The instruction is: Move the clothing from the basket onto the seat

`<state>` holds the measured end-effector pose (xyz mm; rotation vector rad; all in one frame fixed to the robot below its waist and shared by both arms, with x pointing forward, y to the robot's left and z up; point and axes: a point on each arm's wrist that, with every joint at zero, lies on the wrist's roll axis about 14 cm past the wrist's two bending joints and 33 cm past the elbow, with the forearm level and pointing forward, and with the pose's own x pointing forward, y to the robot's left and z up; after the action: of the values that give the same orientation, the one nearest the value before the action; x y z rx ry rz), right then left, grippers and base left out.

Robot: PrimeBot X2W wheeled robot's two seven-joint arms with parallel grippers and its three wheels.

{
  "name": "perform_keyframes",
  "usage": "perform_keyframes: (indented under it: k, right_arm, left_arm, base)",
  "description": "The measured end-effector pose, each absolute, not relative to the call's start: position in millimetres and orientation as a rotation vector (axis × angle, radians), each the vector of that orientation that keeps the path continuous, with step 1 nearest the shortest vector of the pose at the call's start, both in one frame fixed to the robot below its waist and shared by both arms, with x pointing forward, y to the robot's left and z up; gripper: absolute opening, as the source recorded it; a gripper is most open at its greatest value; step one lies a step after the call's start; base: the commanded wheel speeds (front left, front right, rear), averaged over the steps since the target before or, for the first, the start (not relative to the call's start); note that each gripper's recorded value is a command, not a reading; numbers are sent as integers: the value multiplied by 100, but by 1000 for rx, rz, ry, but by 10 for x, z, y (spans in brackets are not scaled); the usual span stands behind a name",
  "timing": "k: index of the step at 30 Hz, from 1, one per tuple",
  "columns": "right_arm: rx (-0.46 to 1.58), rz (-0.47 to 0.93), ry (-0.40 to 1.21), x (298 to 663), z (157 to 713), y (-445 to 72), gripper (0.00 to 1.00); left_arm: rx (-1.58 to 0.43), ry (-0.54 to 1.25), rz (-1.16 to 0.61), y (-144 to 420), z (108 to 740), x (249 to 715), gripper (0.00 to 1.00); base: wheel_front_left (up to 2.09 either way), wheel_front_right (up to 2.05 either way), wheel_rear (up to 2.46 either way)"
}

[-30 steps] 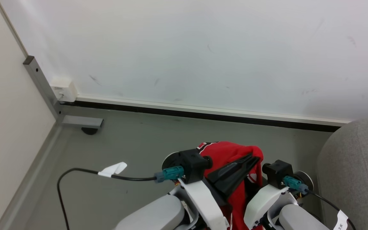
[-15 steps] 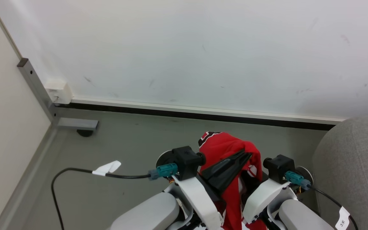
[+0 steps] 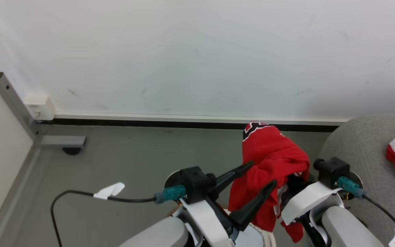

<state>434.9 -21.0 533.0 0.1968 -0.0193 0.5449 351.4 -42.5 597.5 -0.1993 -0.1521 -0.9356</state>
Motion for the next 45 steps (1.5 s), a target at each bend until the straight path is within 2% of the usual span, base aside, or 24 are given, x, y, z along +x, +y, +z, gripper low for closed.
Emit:
perform_keyframes:
  k: [10, 22, 36, 42, 45]
  right_arm:
    - [180, 310, -93, 4348, 5432, -1159, 0]
    - [147, 49, -132, 3928, 5380, -2099, 0]
    - [141, -142, -197, 3355, 5555, -2677, 0]
    - [126, -160, -176, 3338, 5560, -2766, 0]
    - [91, -163, -166, 3442, 5636, -2869, 0]
  left_arm:
    - [-211, -147, -1027, -703, 5899, 3435, 100]
    - [-187, -167, -1141, -1070, 5794, 3466, 100]
    - [-195, -130, -1268, -1504, 5639, 3251, 100]
    - [-211, -125, -1277, -1552, 5622, 3252, 100]
    - [-211, -125, -1278, -1534, 5593, 3307, 100]
  base:
    - [0, 0, 0]
    - [0, 0, 0]
    - [0, 0, 0]
    - [0, 0, 0]
    - [0, 0, 0]
